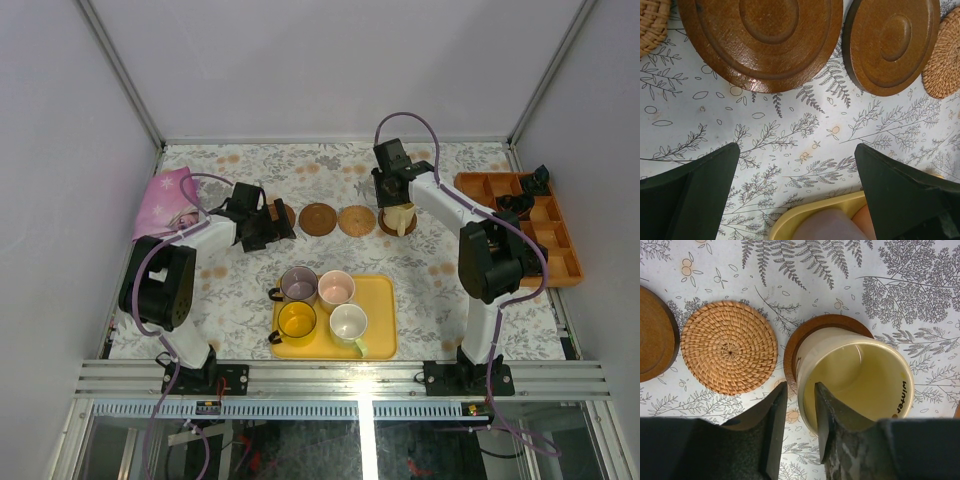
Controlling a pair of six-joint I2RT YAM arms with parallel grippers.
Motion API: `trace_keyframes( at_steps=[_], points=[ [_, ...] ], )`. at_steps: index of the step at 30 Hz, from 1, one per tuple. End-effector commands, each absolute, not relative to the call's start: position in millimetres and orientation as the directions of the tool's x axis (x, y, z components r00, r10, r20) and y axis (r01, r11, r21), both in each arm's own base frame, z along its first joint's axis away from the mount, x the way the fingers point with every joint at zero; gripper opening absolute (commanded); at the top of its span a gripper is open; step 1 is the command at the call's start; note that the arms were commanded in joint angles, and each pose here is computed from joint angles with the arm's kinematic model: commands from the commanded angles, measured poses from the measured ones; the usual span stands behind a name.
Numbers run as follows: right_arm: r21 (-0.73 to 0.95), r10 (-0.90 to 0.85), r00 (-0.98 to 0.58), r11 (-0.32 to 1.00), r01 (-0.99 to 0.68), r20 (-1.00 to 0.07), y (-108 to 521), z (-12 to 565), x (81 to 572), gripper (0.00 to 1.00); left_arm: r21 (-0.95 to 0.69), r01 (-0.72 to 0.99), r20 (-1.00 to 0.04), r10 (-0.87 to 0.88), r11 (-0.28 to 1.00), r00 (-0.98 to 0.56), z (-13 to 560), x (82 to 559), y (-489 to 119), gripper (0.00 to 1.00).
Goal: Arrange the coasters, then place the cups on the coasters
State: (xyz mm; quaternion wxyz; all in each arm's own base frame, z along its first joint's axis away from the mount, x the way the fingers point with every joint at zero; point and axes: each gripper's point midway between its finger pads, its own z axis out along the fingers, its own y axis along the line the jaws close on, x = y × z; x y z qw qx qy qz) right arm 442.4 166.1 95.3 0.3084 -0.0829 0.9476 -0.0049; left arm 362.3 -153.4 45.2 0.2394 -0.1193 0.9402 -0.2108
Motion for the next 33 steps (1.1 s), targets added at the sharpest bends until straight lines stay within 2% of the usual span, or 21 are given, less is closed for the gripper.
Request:
trace_keyframes(
  at_steps=[1, 4, 13, 22, 27, 33],
  points=[
    [-0.066, -0.144, -0.761, 0.989, -0.132, -0.633, 165, 120, 454, 0.38, -0.468, -0.078, -0.432, -0.305, 0.88, -0.848, 50, 372, -159, 1.0],
    [-0.064, -0.142, -0.76, 0.989, -0.132, -0.634, 165, 120, 454, 0.42, -0.468, -0.078, -0.432, -0.305, 0.88, -0.849, 50, 372, -159, 1.0],
    [-0.064, -0.134, -0.749, 0.991, -0.121, -0.649, 161, 132, 450, 0.43, -0.47, -0.075, -0.434, -0.305, 0.88, -0.848, 51, 372, -159, 1.0],
    [-0.03, -0.087, -0.685, 0.995, -0.094, -0.723, 153, 181, 435, 0.44, -0.474, -0.061, -0.457, -0.305, 0.878, -0.835, 63, 376, -160, 1.0],
    [0.025, -0.039, -0.645, 0.996, -0.089, -0.763, 149, 212, 408, 0.47, -0.482, -0.051, -0.467, -0.306, 0.874, -0.83, 70, 378, -161, 1.0],
    [0.136, -0.013, -0.684, 0.977, -0.164, -0.729, 167, 208, 352, 0.49, -0.485, -0.041, -0.475, -0.303, 0.873, -0.826, 76, 377, -161, 1.0]
  ],
)
